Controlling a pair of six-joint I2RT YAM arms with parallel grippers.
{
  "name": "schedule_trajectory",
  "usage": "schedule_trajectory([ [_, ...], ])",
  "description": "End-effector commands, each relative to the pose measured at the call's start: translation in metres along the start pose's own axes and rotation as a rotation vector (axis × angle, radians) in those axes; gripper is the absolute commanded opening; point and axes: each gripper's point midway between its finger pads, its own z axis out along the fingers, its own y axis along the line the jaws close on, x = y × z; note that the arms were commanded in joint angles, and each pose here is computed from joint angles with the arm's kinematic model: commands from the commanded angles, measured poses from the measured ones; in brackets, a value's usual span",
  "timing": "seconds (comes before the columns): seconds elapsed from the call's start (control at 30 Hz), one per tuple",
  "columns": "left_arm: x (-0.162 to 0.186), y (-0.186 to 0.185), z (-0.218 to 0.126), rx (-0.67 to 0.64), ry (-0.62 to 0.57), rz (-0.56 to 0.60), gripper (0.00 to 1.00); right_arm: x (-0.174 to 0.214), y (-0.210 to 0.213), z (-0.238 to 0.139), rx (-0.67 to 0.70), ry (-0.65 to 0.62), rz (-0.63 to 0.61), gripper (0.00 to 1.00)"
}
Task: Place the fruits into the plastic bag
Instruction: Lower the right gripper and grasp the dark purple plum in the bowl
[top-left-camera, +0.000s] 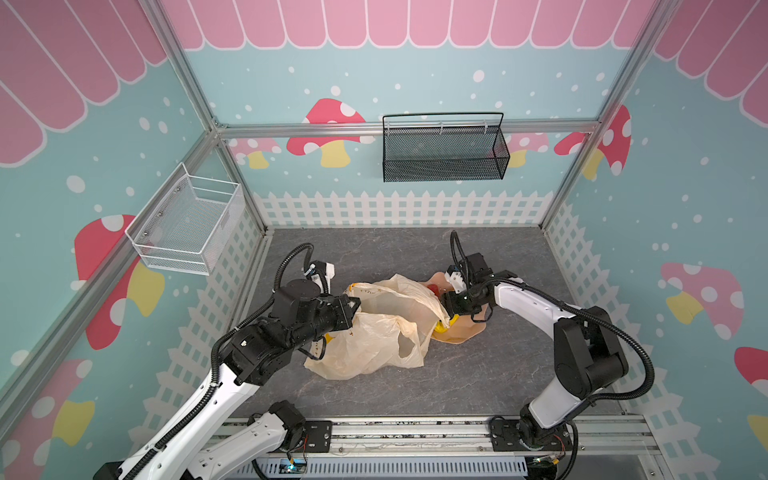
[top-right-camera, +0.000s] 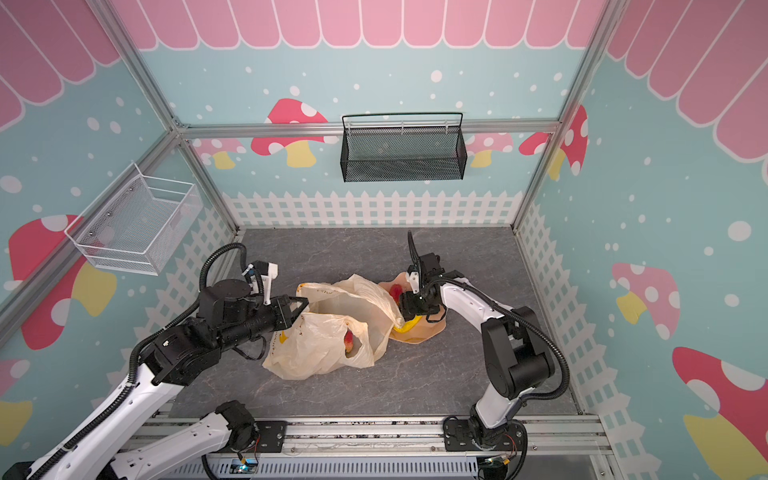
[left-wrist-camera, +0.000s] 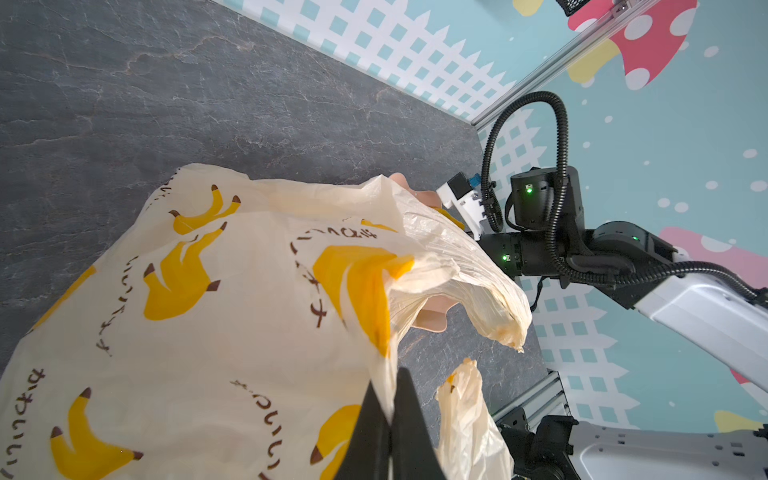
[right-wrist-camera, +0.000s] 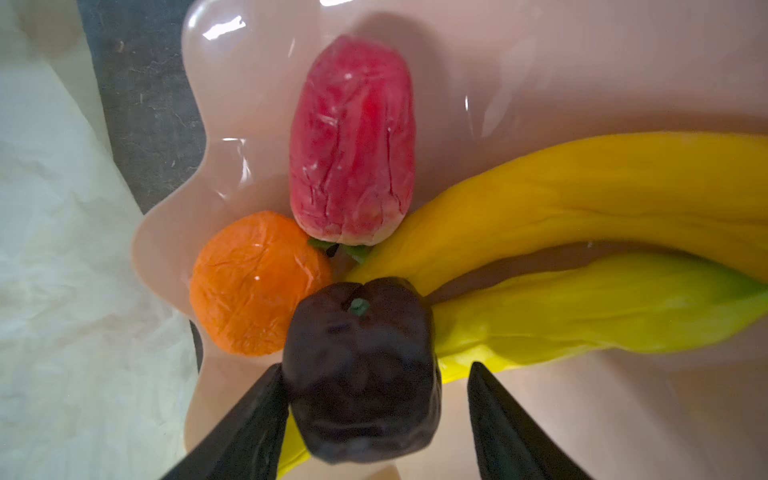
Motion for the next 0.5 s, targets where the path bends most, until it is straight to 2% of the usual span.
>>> schedule_trajectory([
  [0.0,-0.0033,0.0002,-0.0023,-0.003,-0.01,-0.012,0.02,0.004,-0.0029,0.0095,0.015,0.012,-0.025,0.69],
  [0.27,-0.0039,0.0003,-0.0016,-0.005,-0.012,-0.011,0.02,0.0058,-0.0052,0.0167,0.03,0.023,-0.035,0.61],
  [0.47,-0.0036,0.0001,-0.001,-0.004,-0.009,-0.013,0.02,0.005,-0.0038,0.0153,0.029,0.023,-0.044,0.48],
])
